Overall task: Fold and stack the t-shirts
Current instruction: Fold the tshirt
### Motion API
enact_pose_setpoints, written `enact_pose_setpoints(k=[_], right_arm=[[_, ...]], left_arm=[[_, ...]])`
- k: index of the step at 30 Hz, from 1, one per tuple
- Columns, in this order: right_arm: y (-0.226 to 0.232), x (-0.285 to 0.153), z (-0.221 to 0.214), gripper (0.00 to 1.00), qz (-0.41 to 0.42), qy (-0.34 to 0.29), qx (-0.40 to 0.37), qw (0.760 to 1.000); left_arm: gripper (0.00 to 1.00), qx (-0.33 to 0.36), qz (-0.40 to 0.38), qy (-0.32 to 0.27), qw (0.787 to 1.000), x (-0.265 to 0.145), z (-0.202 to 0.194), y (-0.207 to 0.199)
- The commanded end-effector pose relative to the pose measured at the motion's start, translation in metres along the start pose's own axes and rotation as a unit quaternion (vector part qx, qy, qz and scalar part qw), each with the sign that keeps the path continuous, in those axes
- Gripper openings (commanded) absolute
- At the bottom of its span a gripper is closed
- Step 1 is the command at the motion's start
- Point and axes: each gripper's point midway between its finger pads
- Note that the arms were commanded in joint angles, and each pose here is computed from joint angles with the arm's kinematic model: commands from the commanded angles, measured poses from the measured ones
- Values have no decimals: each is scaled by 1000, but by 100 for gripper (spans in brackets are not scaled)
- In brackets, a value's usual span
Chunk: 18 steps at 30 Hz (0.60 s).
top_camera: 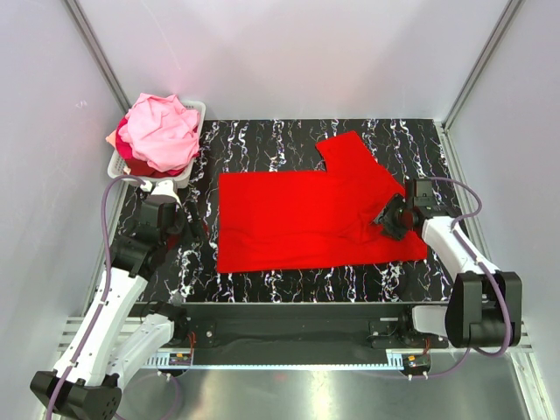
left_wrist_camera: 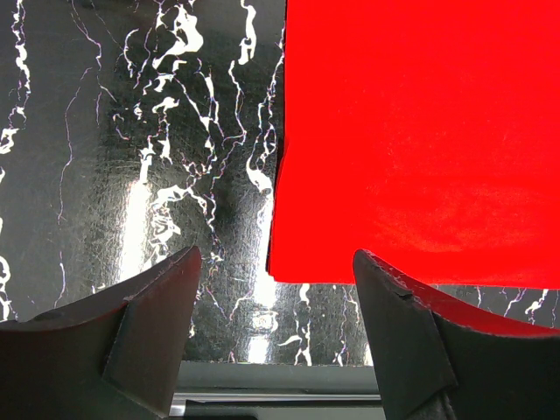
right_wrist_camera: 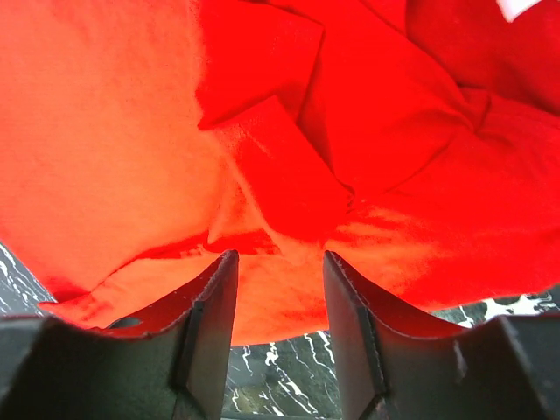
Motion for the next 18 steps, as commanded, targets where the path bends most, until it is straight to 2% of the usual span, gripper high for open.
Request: enact_pose_setpoints(k=[1, 18], right_arm=[[-9, -5, -6, 51, -14, -2, -11, 1000], [-8, 24, -16, 52, -15, 37, -6, 999]], left_arm=[[76, 5, -2, -30, 1000, -2, 14, -2], [76, 3, -3, -33, 999, -2, 15, -2]])
Point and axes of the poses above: each gripper's point midway between its finger pads, its own x axis out along the fingers, its own y axis along the line the jaws close on, z = x × y, and after that the axes turned 4 degrees about x, right-handed
